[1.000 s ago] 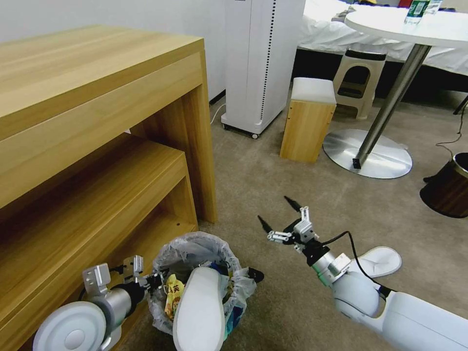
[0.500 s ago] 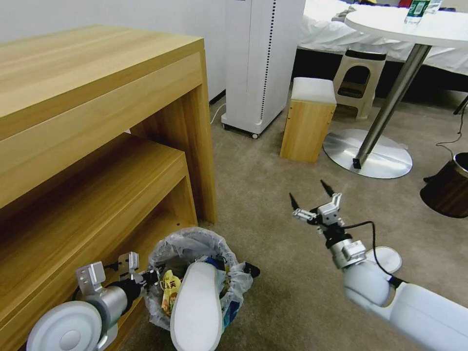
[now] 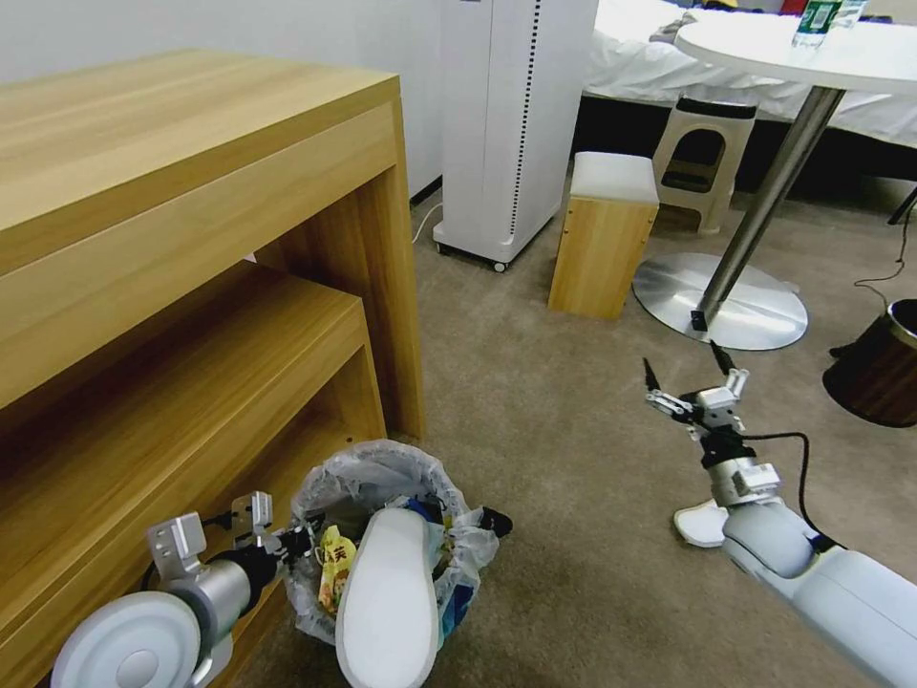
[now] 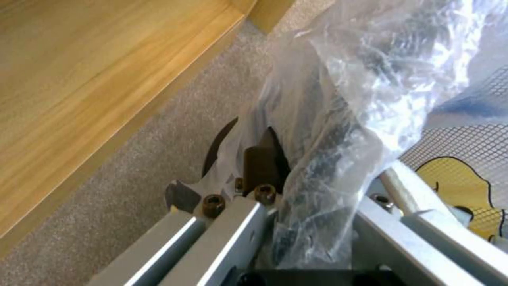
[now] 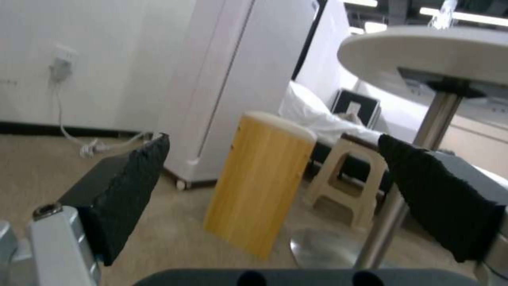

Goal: Pick up the trash bin and place the garbage on the floor into it.

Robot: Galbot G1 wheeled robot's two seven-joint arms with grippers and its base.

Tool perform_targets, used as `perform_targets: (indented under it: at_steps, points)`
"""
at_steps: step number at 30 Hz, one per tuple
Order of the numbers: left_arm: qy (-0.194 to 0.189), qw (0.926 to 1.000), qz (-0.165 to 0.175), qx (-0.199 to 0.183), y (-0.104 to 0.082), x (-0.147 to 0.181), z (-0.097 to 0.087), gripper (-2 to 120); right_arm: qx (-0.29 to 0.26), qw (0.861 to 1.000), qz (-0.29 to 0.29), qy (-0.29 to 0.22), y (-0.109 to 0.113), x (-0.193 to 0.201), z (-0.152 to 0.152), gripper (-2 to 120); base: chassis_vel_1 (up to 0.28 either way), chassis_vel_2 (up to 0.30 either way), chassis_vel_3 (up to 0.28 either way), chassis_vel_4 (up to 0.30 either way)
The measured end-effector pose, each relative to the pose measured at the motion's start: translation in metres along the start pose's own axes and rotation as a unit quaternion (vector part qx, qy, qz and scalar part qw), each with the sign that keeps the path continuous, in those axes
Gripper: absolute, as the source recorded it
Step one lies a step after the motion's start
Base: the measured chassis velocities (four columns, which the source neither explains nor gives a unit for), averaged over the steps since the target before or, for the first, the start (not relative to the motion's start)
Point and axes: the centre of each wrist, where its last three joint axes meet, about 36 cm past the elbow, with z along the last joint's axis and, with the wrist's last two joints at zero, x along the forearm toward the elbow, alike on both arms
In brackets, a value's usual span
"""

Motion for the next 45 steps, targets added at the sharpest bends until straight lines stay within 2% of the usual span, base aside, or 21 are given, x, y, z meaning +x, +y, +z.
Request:
perform_targets:
  at_steps: [4,14,45]
  points:
    - [0.001,1.0000,0.000,-0.001,0.000,0.000,0.000,0,-0.004,1.000,-0.001,0.003,0.001,0.004,-0.003,100,0.000,0.000,0.000,0.000]
    - [0.003,1.0000,-0.001,-0.002,0.000,0.001,0.001,0,-0.023,1.000,-0.012,-0.003,0.021,0.001,-0.016,100,0.000,0.000,0.000,0.000]
    - [0.006,1.0000,-0.002,-0.003,0.000,0.003,0.006,0,-0.039,0.998,-0.043,-0.011,0.030,0.013,-0.016,100,-0.020,-0.020,-0.017,-0.020]
